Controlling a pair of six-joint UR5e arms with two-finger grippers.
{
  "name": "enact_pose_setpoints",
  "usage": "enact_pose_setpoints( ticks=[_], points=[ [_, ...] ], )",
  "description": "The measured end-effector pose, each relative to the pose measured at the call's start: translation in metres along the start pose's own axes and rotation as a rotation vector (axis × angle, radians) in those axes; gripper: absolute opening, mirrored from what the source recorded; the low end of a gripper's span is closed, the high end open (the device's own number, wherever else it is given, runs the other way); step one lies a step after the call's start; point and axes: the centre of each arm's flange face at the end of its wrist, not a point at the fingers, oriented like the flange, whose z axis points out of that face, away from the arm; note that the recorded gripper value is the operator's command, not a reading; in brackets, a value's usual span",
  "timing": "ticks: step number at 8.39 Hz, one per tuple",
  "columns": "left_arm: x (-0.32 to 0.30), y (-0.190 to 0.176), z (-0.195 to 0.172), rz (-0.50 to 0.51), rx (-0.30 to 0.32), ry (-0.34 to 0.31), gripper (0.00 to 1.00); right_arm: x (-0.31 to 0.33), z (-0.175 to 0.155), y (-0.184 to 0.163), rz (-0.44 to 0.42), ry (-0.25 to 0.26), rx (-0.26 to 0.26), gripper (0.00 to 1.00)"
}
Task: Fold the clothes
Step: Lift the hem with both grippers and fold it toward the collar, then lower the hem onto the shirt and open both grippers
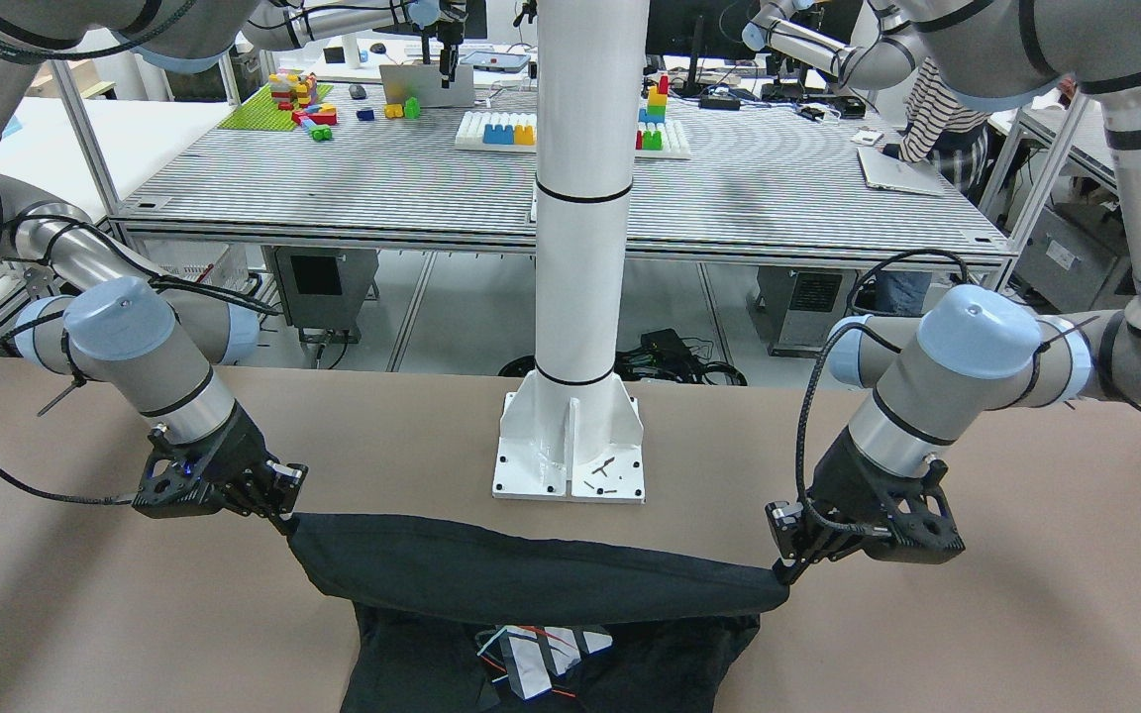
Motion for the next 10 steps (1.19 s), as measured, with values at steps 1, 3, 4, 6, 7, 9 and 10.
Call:
enact_pose_setpoints(
  ticks=[1,3,4,6,7,9,10],
  points=[
    [0.005,-0.015,0.006,-0.008,0.02,-0.012,0.0,0.0,0.003,-0.01,0.004,0.003,0.011,0.0],
    [0.026,-0.056,0.028,-0.016,0.062,-0.045,0.0,-0.002,0.015,-0.035,0.022,0.012,0.028,0.0],
    [0.037,-0.08,0.041,-0.005,0.076,-0.057,0.0,-0.003,0.023,-0.052,0.036,0.021,0.038,0.0],
    [0.035,-0.121,0.077,0.01,0.089,-0.068,0.0,-0.005,0.042,-0.081,0.058,0.047,0.06,0.0],
    [0.029,-0.138,0.099,0.016,0.092,-0.065,0.09,-0.007,0.051,-0.093,0.058,0.06,0.069,0.15],
    [0.011,-0.162,0.135,0.042,0.094,-0.059,0.46,-0.005,0.071,-0.108,0.034,0.088,0.078,0.46],
    [0.006,-0.167,0.142,0.072,0.095,-0.056,0.94,-0.003,0.075,-0.111,0.028,0.095,0.081,0.93]
  ],
)
